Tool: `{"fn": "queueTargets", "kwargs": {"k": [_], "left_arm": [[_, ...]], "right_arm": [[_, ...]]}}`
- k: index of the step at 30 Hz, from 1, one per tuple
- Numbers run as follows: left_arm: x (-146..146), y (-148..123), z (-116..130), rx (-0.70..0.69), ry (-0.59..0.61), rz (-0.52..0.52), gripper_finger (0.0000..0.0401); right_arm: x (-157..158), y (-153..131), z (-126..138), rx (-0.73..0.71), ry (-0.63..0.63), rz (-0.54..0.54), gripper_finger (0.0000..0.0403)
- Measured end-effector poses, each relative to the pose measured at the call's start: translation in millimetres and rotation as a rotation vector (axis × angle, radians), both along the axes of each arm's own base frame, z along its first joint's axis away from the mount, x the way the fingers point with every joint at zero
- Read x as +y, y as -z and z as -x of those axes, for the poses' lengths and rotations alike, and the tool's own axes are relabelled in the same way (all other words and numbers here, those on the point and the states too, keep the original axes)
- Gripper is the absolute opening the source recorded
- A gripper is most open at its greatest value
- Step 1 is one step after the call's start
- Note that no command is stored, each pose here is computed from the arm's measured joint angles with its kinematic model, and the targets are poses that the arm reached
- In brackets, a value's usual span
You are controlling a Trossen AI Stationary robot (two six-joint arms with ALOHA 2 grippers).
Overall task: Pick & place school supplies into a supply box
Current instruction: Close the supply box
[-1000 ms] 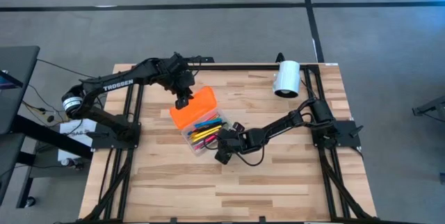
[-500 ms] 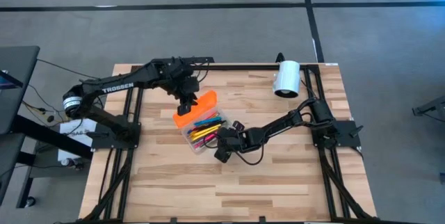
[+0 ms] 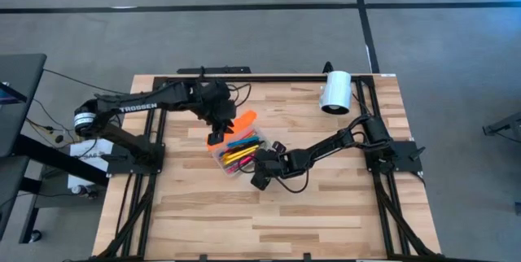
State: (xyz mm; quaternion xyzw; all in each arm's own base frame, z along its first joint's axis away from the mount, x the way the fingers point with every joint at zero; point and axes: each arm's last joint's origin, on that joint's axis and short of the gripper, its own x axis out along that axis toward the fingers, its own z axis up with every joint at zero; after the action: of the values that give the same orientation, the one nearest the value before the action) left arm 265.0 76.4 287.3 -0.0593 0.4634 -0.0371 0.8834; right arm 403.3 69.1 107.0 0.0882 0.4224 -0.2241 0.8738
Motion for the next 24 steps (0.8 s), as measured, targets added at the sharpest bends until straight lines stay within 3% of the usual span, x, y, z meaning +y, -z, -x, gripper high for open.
{"fn": "queueTargets", "kwargs": {"k": [18,24], "left_arm": [[-29,2,-9,0.001,0.102,0.054,0.0109],[-30,0,-6,0.018,0.079,0.009,0.0109]], "right_arm": [[1,0,0,-0.002,-0.003,-0.006,0.0168],[1,0,0,-0.002,-0.004,-0.007,0.0168]]}}
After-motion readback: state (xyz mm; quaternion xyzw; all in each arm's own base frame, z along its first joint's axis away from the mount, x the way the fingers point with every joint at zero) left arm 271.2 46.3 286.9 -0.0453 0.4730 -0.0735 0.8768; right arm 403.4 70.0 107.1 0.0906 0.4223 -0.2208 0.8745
